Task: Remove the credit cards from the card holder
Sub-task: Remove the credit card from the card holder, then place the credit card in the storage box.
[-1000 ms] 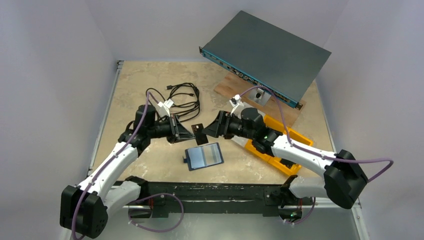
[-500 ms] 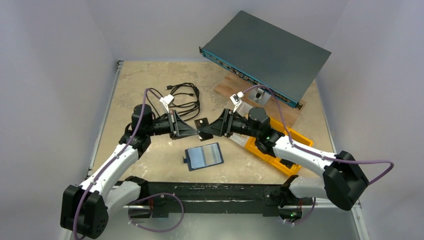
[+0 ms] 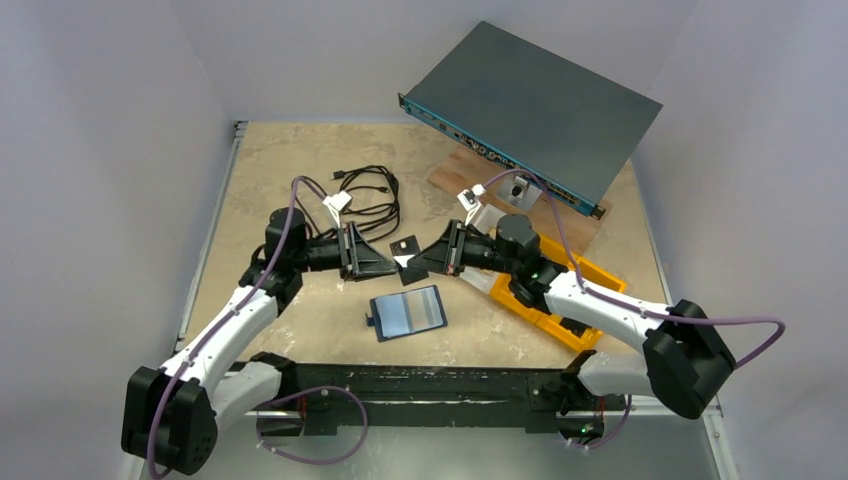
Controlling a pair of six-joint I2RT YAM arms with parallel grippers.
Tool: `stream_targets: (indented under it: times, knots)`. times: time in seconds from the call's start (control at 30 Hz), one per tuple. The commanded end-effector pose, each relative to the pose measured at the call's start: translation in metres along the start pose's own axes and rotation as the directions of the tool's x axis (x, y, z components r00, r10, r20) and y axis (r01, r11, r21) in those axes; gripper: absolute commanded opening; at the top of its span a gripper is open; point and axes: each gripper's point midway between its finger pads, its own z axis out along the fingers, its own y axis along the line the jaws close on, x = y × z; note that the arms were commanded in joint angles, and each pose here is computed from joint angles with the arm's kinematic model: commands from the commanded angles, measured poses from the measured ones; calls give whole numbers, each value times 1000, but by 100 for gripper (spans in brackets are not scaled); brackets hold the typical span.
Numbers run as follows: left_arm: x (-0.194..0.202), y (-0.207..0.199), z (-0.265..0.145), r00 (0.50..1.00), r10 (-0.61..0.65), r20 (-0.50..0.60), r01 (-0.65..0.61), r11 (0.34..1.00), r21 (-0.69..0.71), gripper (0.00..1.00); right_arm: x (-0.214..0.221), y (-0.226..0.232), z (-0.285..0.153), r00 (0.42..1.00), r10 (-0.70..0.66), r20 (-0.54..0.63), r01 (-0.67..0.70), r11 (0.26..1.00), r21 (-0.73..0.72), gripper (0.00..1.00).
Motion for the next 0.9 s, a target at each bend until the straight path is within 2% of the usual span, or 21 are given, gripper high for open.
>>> stream_targets:
  times: [0.0,0.1,0.2,0.27,0.47,0.53,0.7,0.87]
  knots:
    - [0,-8,-6,997,79,-12,-79,997,-22,37,-4,-10,-6,1000,-23,11,22,996,87,0]
    - [1,3,-12,994,106,-13,-107,986,-127,61,-7,-27,-15,999,-28,32,20,974,225,0]
    - [0,12,-18,989,147,-13,-146,966,-215,79,-15,-47,-30,996,-42,73,11,924,381,0]
    - [0,17,-21,987,161,-17,-160,952,-261,84,-18,-67,-47,993,-44,110,-19,860,510,0]
    - [5,31,-22,980,190,-65,-200,916,-348,89,-24,-111,-108,978,-69,198,-120,588,800,0]
    - [6,33,-21,977,198,-76,-212,909,-358,90,-21,-124,-135,972,-78,222,-162,460,873,0]
    - [9,34,-19,972,214,-92,-233,902,-362,91,-17,-141,-186,956,-120,268,-240,207,949,0]
    - [10,37,-18,972,214,-102,-236,901,-363,91,-15,-147,-220,945,-158,288,-287,26,957,0]
